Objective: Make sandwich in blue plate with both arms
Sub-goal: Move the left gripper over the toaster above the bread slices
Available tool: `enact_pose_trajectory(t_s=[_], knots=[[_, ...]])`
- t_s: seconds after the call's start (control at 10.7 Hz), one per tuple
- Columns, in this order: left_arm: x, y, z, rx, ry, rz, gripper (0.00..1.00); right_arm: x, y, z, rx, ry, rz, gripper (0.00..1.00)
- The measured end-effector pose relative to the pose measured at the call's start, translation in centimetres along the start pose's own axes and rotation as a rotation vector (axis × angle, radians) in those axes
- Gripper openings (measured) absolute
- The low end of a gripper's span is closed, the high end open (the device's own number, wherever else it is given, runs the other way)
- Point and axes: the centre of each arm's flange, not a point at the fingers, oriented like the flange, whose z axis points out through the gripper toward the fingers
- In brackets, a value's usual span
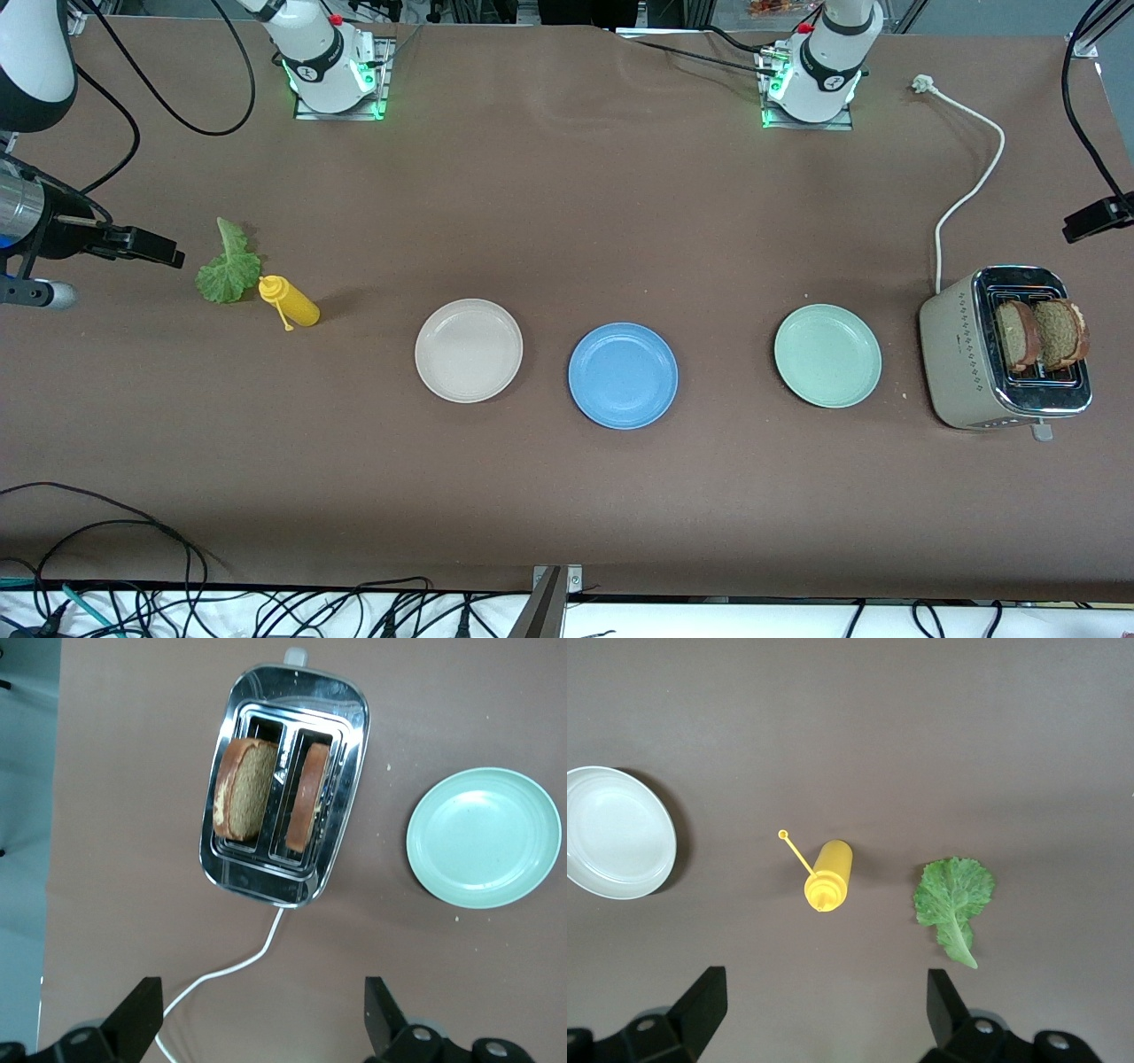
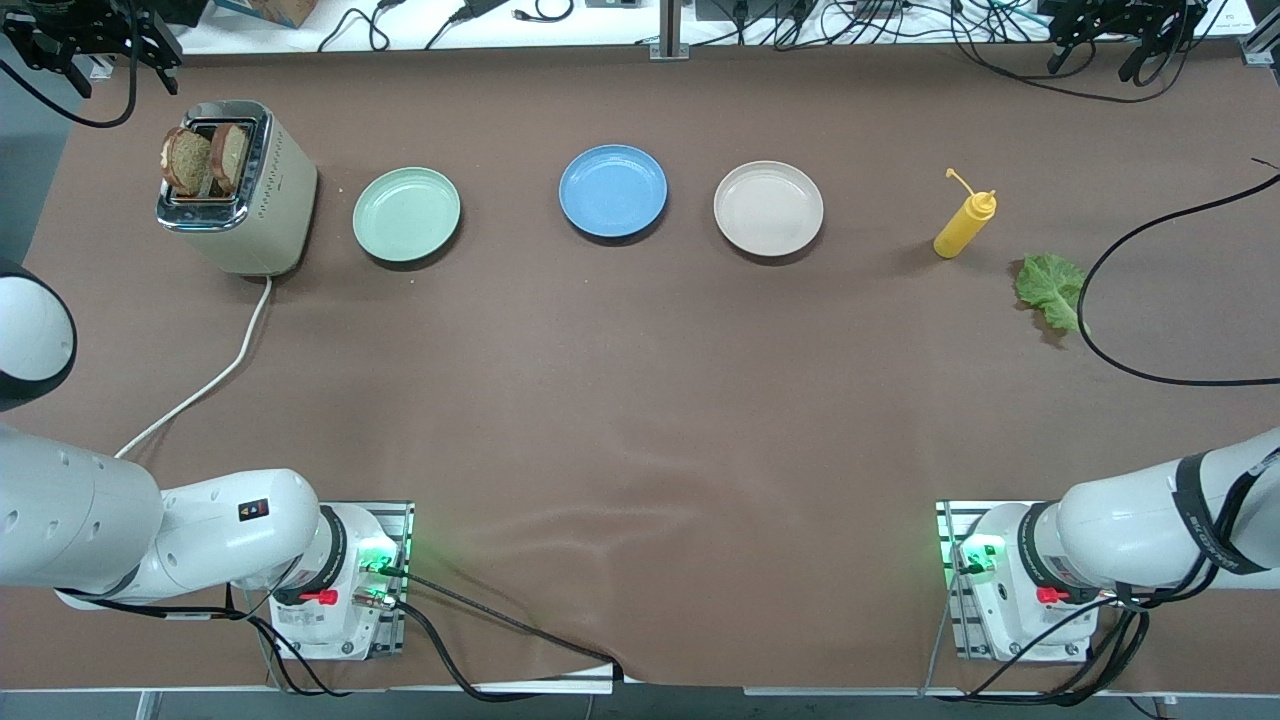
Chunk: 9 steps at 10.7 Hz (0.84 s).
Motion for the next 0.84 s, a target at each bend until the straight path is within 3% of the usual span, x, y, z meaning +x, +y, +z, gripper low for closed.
enact_pose_trajectory(t_s=[0.47,0.84], knots=[[1.1,-3.1,2.0,-0.070,-0.012,-0.067,1.00,0.0,0.0,0.0,0.000,-0.001,0.000,1.00],[2.0,-2.8,3.8,-0.091,-0.039,-0.026,1.00,0.0,0.0,0.0,0.000,-0.001,0.000,1.00]])
